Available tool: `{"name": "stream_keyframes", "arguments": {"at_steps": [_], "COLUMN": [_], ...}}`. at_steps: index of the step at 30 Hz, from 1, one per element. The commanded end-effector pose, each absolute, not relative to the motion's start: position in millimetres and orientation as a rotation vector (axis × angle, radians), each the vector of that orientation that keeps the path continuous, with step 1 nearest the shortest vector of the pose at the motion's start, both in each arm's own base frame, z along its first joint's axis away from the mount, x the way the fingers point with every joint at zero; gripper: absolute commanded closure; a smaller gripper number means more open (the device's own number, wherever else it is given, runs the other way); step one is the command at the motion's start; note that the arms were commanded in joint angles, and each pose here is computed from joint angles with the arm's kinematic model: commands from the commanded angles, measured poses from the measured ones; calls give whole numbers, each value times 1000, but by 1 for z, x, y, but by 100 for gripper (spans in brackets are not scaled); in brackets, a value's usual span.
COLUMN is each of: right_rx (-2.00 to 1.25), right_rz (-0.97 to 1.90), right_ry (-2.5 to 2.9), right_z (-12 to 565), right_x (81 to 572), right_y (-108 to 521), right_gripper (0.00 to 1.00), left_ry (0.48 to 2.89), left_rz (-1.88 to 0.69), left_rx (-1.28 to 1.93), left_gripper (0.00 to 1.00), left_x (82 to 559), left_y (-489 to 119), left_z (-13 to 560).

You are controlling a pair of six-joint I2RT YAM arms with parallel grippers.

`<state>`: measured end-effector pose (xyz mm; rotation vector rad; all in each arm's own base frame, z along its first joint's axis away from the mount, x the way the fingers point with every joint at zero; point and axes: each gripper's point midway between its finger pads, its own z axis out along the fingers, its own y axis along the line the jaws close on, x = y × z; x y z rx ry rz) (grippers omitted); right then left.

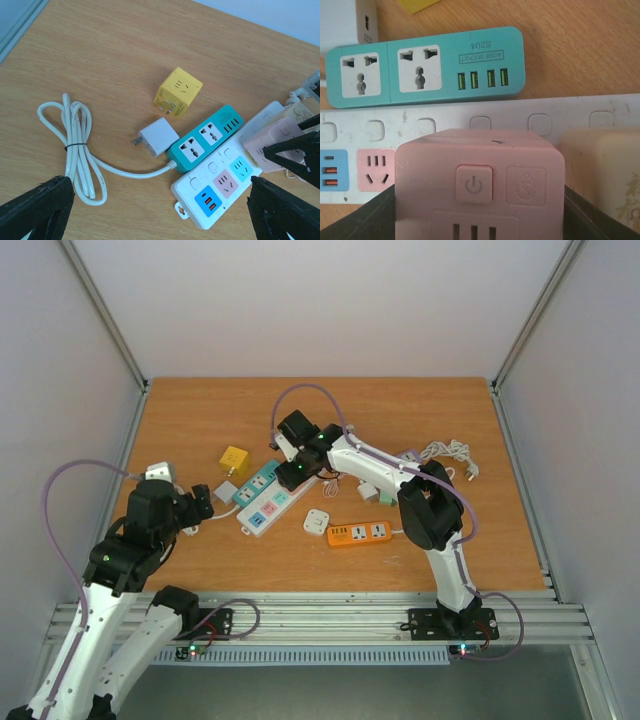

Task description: Insert the plug

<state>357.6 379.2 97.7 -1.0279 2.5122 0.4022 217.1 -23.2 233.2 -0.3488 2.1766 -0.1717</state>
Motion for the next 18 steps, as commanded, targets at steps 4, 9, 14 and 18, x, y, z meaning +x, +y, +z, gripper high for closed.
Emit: {"name": "stream_keyframes", "arguments": {"at_steps": [4,9,14,18], "right_rx": [-1040,-1023,-1003,-993], "right_rz": [405,448,488,484], "right_ry": [2599,2652,2685,2689], "right_z": [73,68,66,65], "right_x": [352,342,335,336], "right_y": [376,376,378,377], "right_gripper": [59,59,58,58], "left_ry": [2175,2177,2177,2179], "left_rz": [-145,-146,-144,-143], "left_rx": [-347,-345,-348,-347], "left_gripper": [5,5,5,5], "left_x": [219,219,219,219], "left_y": [-20,-21,-20,-20], "left_z": [231,231,230,230]}}
